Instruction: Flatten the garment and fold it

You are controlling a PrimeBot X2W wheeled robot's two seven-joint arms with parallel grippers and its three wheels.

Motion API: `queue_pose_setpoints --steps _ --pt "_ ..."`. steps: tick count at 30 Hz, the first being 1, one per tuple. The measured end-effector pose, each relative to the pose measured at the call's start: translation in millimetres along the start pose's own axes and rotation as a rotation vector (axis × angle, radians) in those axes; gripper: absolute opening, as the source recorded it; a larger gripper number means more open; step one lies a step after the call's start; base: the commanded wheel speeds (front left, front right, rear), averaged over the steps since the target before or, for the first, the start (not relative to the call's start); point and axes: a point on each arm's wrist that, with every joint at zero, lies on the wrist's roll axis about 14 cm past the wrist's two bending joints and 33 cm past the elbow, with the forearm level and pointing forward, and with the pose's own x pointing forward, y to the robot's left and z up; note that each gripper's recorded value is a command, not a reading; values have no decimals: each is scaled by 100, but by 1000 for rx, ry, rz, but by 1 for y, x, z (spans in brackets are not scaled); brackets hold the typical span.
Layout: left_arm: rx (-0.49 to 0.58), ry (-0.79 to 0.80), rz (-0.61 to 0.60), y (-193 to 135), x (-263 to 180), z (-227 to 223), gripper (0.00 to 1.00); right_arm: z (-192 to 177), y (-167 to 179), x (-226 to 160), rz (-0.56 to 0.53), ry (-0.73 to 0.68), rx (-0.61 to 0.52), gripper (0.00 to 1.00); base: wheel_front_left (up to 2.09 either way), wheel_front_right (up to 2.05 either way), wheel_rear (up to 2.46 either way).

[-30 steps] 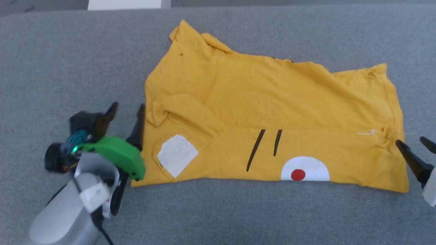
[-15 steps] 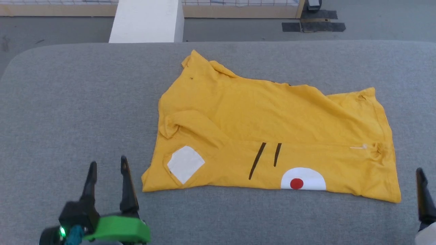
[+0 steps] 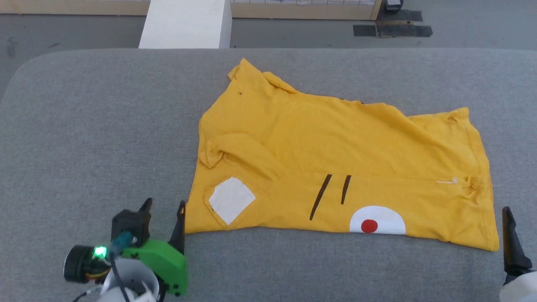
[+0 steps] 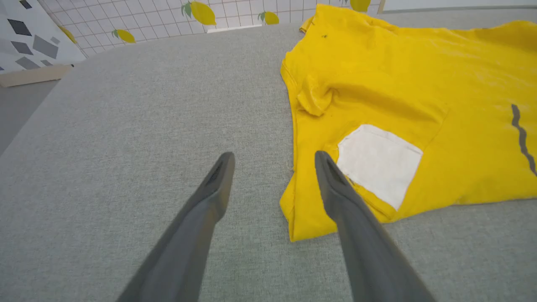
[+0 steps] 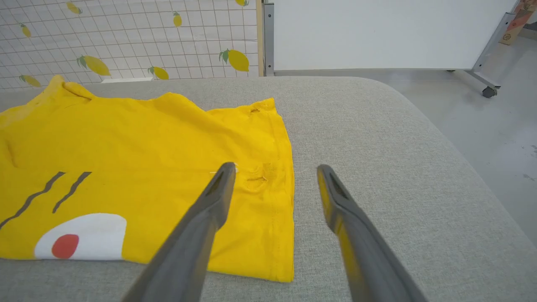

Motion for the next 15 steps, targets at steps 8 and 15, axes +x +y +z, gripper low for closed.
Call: queue_pose_setpoints --steps 8,15 --pt "-13 314 -90 -9 21 -52 100 -15 -4 6 -8 58 -8 100 0 0 0" --pt "-58 462 -94 -12 23 -80 0 -23 -9 6 -19 91 -12 100 0 0 0"
